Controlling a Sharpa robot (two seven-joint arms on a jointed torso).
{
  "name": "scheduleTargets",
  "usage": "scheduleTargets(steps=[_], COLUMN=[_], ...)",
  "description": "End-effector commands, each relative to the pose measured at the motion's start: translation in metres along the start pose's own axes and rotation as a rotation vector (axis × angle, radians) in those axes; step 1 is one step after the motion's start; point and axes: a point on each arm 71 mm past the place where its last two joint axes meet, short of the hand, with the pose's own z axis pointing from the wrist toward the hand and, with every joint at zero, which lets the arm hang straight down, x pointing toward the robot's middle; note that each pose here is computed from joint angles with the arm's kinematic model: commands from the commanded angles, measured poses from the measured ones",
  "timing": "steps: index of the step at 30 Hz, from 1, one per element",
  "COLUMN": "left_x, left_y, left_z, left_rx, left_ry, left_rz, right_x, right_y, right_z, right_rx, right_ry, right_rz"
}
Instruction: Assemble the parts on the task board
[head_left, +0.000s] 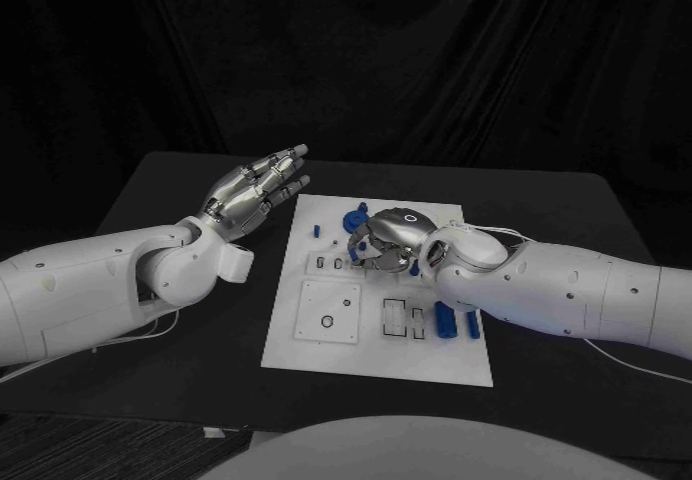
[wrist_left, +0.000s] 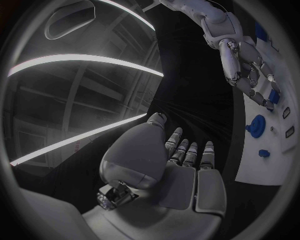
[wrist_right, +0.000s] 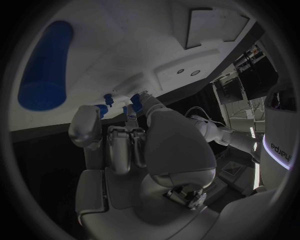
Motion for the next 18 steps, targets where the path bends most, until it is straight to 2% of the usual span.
scheduleTargets(steps=[1,18], left_x=[0.0021,0.0025], left_y=[0.0003,0.0015], left_z=[0.0004,0.0005], left_rx=[0.006,-0.002], left_ry=[0.013,0.016], left_rz=[-0.01,-0.013], right_x=[0.0002,0.0066], right_y=[-0.0008,-0.0085], right_z=[-0.0005,-0.001], right_rx=[0.001,0.055], right_ry=[-0.017,0.057], right_rz=[0.012,0.005])
